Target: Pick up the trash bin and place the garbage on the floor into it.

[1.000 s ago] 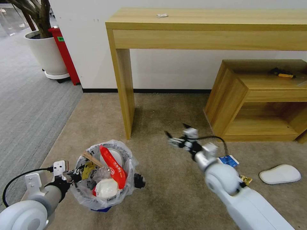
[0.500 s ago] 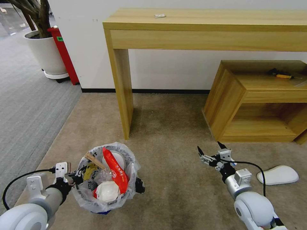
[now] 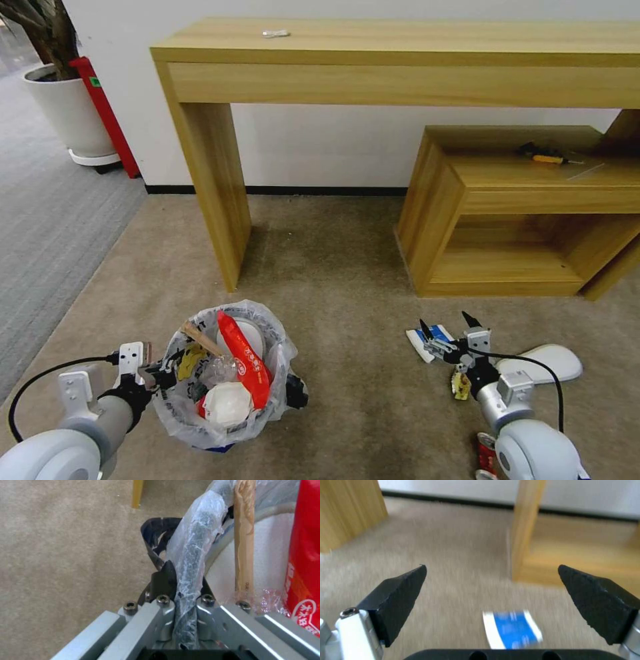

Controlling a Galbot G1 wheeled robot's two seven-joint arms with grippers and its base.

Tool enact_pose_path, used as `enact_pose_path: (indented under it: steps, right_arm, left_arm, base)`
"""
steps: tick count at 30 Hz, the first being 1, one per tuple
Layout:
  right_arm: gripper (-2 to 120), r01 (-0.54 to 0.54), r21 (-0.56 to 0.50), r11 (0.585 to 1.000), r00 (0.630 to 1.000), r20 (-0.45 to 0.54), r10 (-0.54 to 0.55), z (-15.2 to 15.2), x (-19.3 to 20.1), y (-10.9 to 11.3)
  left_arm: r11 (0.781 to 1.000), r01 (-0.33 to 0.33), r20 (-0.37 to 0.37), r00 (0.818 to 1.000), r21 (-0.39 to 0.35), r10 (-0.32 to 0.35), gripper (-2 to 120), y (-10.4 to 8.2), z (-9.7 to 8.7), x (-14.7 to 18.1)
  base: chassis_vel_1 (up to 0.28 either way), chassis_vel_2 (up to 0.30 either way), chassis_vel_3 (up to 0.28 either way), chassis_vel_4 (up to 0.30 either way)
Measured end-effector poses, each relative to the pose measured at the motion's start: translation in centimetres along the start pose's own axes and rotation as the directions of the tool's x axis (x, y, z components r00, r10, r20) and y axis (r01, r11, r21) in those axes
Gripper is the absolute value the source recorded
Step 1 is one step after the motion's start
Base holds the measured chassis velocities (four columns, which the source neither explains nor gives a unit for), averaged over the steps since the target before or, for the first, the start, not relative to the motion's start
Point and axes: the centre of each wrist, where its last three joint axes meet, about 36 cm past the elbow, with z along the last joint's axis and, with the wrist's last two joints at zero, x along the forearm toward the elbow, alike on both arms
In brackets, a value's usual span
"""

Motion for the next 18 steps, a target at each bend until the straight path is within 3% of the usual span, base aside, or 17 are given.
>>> enact_pose_path:
  steps: [6,11,15,17,18]
  right_arm:
    - [100,-0.045,-0.037,0.998,0.988,-0.146,0.039,2.8,4.1,-1.2]
    - [100,-0.098,-0.038,0.994,0.964,-0.253,0.085,5.9,7.2,-3.7]
    - [100,-0.134,-0.021,0.991,0.946,-0.3,0.121,9.3,8.7,-5.7]
    - [100,-0.171,-0.028,0.985,0.923,-0.355,0.15,12.8,9.7,-7.0]
    - [100,-0.171,-0.028,0.985,0.923,-0.355,0.15,12.8,9.7,-7.0]
  left_arm:
    - [1.0,-0.003,0.004,1.0,0.001,0.003,0,0.0,0.0,0.0]
    - [1.0,-0.003,0.005,1.0,0.004,0.003,0,0.0,0.1,-0.2]
    - [1.0,-0.004,-0.003,1.0,0.001,0.004,0,0.0,0.3,-0.5]
    - [1.0,-0.001,-0.011,1.0,-0.001,0.001,0,0.1,0.6,-0.7]
    - [1.0,-0.001,-0.011,1.0,-0.001,0.001,0,0.1,0.6,-0.7]
  base:
    - [-0.037,-0.032,0.039,0.048]
    - [0.0,0.0,0.0,0.0]
    - [0.0,0.0,0.0,0.0]
    - [0.0,0.0,0.0,0.0]
    - [0.0,0.0,0.0,0.0]
